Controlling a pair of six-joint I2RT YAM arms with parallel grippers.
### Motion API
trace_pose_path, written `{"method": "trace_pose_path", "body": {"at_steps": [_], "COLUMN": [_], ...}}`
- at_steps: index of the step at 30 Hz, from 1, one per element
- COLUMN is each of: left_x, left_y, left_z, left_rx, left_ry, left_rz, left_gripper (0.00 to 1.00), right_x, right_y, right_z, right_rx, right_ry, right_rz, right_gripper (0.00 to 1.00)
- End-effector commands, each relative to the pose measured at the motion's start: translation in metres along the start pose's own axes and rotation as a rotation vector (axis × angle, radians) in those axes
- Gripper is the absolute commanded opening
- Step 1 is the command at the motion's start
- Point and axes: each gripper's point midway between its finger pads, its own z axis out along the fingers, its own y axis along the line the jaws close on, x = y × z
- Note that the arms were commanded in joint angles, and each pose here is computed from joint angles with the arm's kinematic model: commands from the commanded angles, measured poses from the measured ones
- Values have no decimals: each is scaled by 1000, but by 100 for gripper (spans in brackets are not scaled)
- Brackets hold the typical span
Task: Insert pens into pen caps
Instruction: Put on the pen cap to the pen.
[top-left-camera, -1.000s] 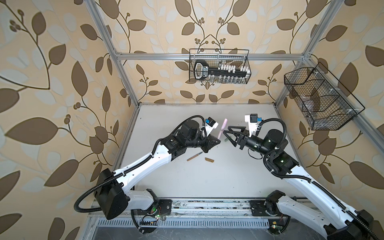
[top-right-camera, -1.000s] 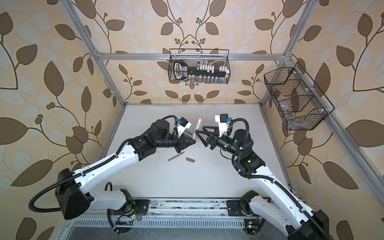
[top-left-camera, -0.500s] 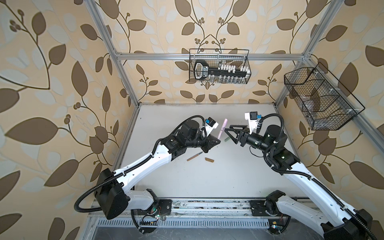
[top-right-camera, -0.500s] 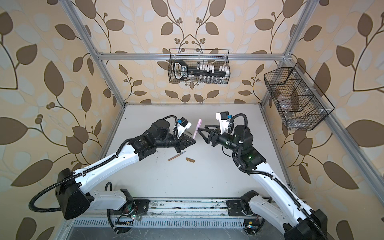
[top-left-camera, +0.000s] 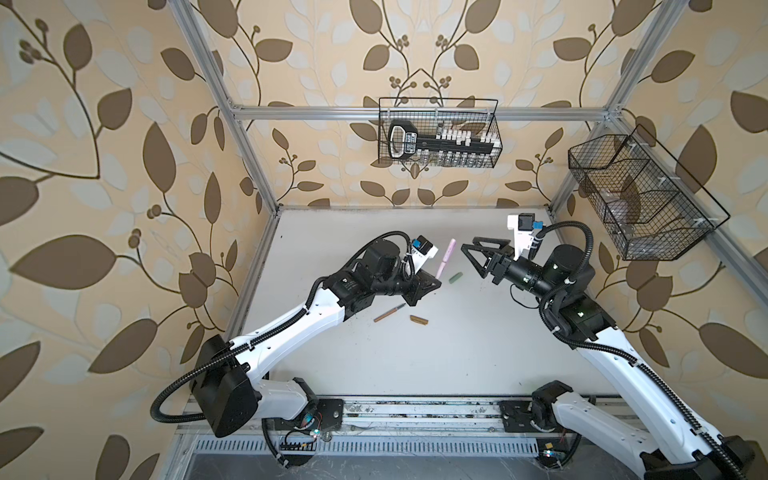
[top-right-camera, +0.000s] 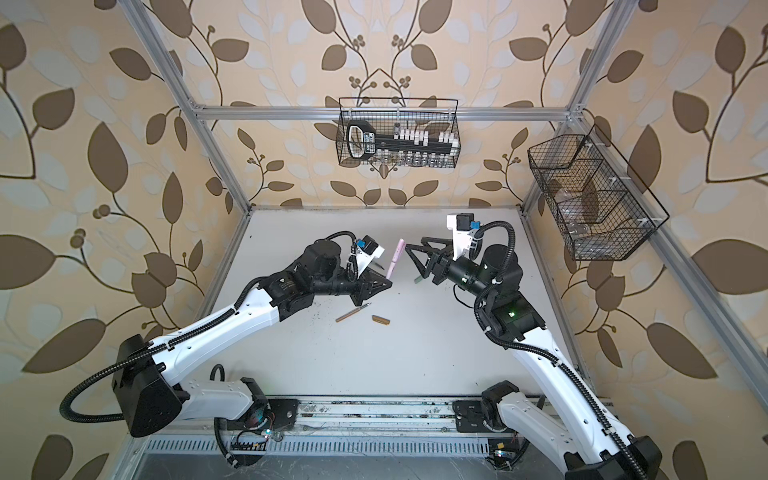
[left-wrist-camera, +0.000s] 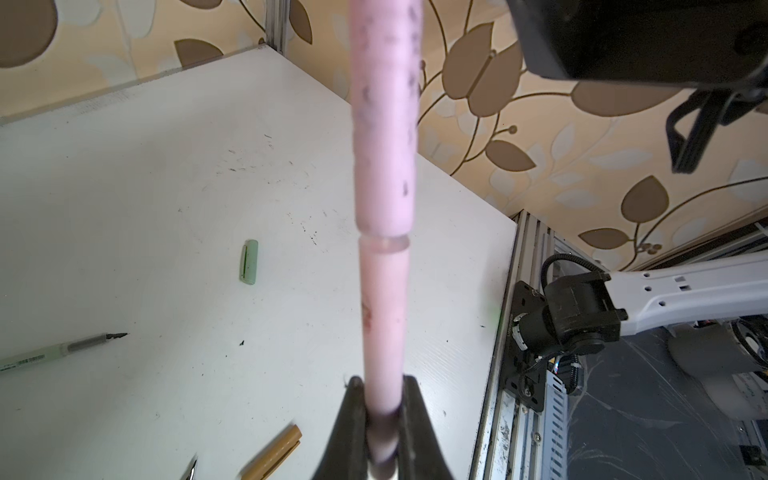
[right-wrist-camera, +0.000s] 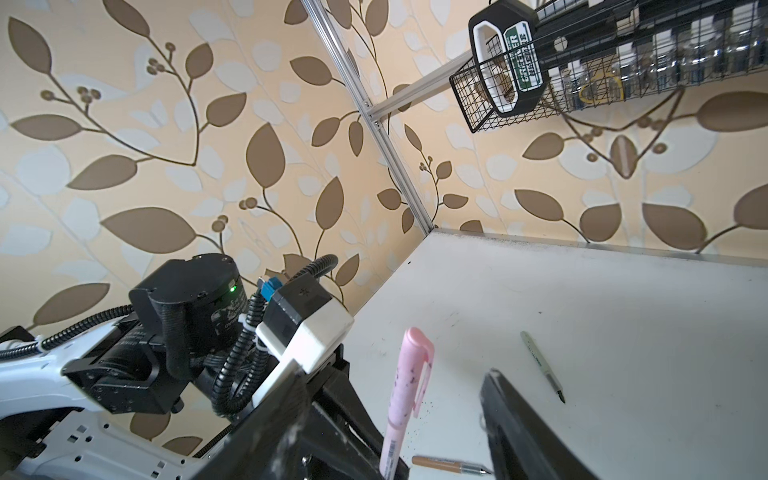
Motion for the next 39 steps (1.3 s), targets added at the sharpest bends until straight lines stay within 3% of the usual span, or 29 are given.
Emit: {"method": "trace_pose_path", "body": {"at_steps": [1,10,18,30,39], "left_x": [-15,-15,-16,-18,-20], "left_y": [-2,-4,-7,-8,-8], "left_z": [-8,-8,-10,-10,-9], "left_rx": [-3,6,13,17,20], "left_ry": [-48,-49,-59,-55,-56], "left_rz": [50,57,66,65,64], "left_gripper": [0,0,0,0,0], "right_x": [-6,-2,-5,-4,5], "right_y": [6,-3,-9,-8,-9], "right_z": [-1,5,22,39,49], "right_rx": [-16,-3,-88,-160,-151], "right_ry": [1,20,57,103,152], "right_rz": [-2,4,82,71,36], "right_gripper": [69,70,73,75,64]}}
